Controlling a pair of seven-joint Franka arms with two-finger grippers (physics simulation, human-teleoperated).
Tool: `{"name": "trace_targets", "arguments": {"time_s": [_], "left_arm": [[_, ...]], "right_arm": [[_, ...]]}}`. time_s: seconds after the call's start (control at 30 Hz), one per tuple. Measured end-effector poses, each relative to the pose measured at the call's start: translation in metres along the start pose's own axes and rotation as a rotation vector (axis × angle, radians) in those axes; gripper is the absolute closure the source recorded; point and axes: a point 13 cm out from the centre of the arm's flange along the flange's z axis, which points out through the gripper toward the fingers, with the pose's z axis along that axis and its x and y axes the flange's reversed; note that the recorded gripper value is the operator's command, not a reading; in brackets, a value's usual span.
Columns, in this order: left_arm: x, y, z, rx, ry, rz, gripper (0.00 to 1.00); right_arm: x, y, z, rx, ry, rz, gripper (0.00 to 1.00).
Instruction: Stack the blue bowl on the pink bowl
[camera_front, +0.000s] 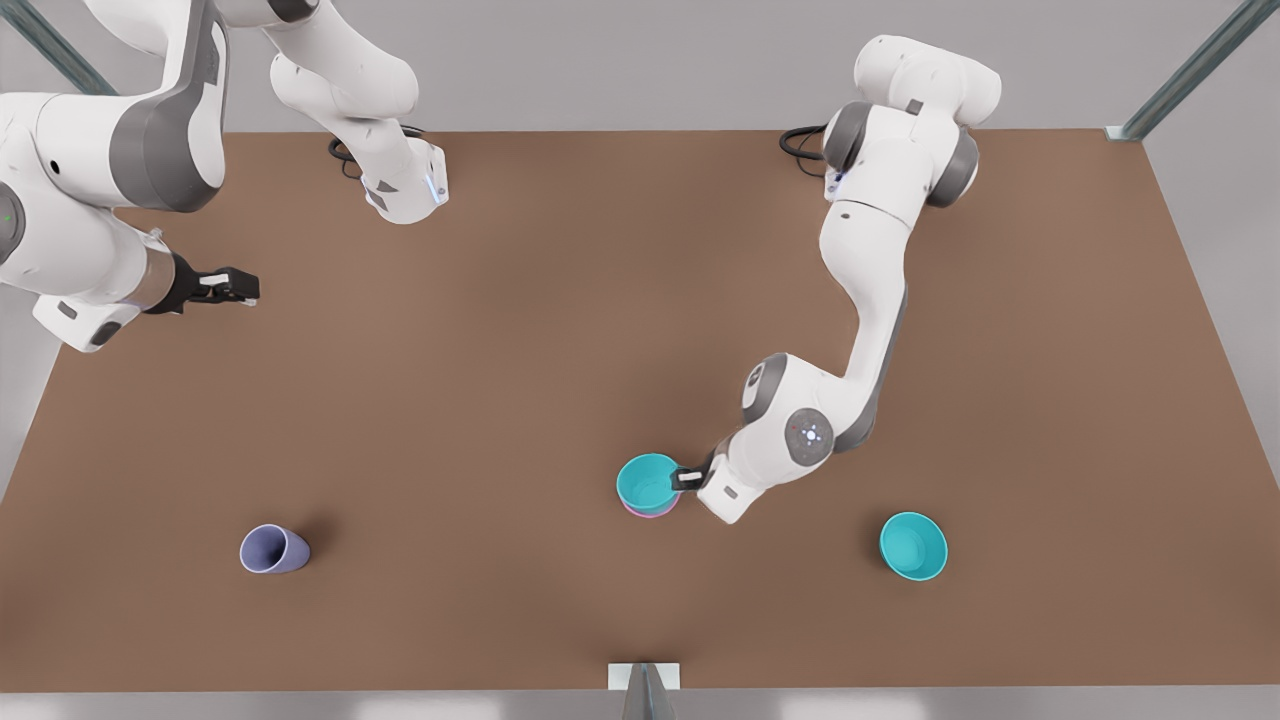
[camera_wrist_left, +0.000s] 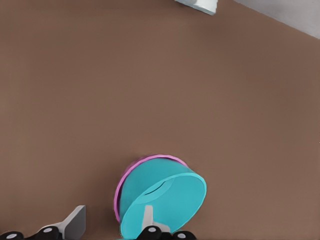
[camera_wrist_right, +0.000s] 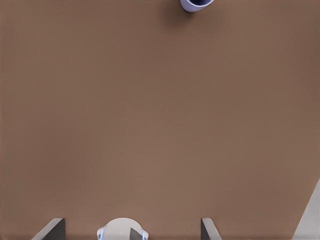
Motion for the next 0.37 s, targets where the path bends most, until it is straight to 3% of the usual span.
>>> {"name": "trace_targets", "arguments": {"time_s": [0.07,0.17,0.27,0.37], "left_arm": [[-0.045,0.071,-0.148,-0.122,-0.112,-0.034,0.00],[-0.027,0.146,-0.296,-0.277,-0.134,-0.041,0.00],[0.049,0.165,-0.339,-0.292,-0.002,0.052,0.00],[0.087,0.187,-0.371,-0.333,0.021,0.095,0.00]], "right_arm": [[0.000,0.000,0.000,0.000,0.000,-0.001,0.00],[0.000,0.000,-0.001,0.000,-0.002,-0.002,0.00],[0.001,0.000,-0.002,0.001,-0.005,-0.003,0.00],[0.001,-0.001,-0.002,0.002,-0.006,-0.004,0.00]]}}
